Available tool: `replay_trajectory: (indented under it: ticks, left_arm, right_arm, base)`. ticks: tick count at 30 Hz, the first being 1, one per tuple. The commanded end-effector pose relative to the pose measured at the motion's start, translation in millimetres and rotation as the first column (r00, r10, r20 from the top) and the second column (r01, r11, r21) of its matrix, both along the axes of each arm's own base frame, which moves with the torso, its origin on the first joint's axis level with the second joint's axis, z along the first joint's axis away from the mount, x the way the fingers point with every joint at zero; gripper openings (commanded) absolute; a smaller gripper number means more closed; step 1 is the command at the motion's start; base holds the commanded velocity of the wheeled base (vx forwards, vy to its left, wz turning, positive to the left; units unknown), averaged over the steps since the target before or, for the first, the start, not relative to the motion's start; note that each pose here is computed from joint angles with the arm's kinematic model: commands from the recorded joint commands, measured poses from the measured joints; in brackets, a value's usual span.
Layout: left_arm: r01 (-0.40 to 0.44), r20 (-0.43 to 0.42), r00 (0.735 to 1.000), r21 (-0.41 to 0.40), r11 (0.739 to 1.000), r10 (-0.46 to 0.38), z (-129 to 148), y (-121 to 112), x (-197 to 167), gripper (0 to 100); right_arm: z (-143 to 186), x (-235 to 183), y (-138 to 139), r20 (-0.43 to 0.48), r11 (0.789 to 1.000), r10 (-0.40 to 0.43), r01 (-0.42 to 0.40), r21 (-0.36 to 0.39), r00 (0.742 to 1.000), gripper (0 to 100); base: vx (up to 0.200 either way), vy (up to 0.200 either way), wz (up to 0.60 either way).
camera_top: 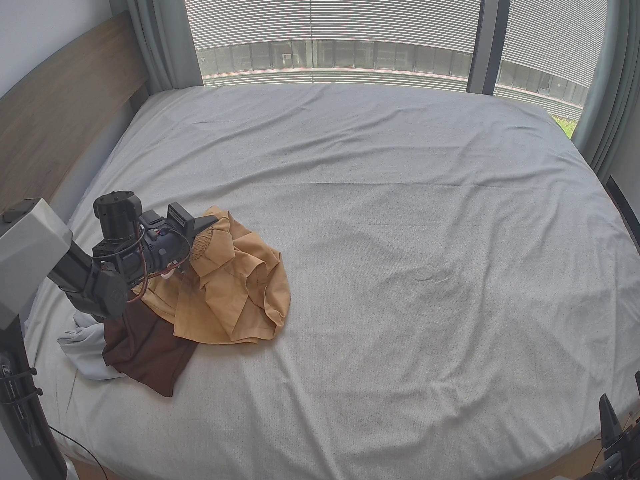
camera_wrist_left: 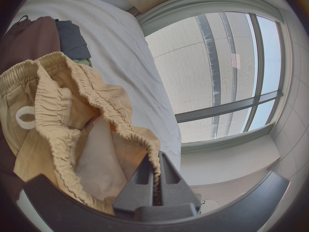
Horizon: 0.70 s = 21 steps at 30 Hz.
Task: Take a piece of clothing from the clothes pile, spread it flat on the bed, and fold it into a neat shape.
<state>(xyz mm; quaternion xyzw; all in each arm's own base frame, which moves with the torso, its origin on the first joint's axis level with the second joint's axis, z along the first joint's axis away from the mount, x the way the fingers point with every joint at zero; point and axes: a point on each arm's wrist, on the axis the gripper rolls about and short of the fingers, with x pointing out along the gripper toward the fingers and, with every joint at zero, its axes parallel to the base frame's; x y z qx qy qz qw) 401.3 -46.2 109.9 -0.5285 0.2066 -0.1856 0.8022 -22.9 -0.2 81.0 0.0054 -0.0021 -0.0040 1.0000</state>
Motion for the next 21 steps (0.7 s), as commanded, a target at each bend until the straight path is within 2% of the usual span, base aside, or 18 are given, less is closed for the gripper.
replay_trajectory:
  ticks: [1, 6, 10, 17, 18, 21]
  left_arm:
    - [0.025, 0.023, 0.999, -0.033, 0.999, -0.025, 19, 1, -11, 0]
    - [0.101, -0.011, 0.995, -0.143, 0.985, -0.104, 35, 0, -24, 0]
    - [0.140, -0.032, 0.988, -0.235, 0.962, -0.152, 48, 0, -30, 0]
    - [0.167, -0.034, 0.982, -0.292, 0.942, -0.185, 54, 0, -35, 0]
    - [0.193, -0.046, 0.975, -0.325, 0.926, -0.219, 57, 0, -40, 0]
    - [0.254, -0.045, 0.957, -0.360, 0.898, -0.288, 64, 0, -50, 0]
  right_arm:
    - [-5, 0, 0, 0.000, 1.000, 0.000, 0.000, 0.000, 1.000, 100]
    - [-5, 0, 0, -0.001, 1.000, 0.000, 0.000, 0.000, 1.000, 100]
    - [-5, 0, 0, 0.000, 1.000, 0.000, 0.000, 0.000, 1.000, 100]
    - [-5, 0, 0, -0.001, 1.000, 0.000, 0.000, 0.000, 1.000, 100]
    - [-5, 0, 0, 0.000, 1.000, 0.000, 0.000, 0.000, 1.000, 100]
    - [-5, 0, 0, -0.001, 1.000, 0.000, 0.000, -0.002, 1.000, 100]
  base:
    - [0.000, 0.000, 0.00]
    - [0.000, 0.000, 0.00]
    - [0.000, 0.000, 0.00]
    - [0.000, 0.000, 0.00]
    - [0.000, 0.000, 0.00]
    - [0.000, 0.000, 0.00]
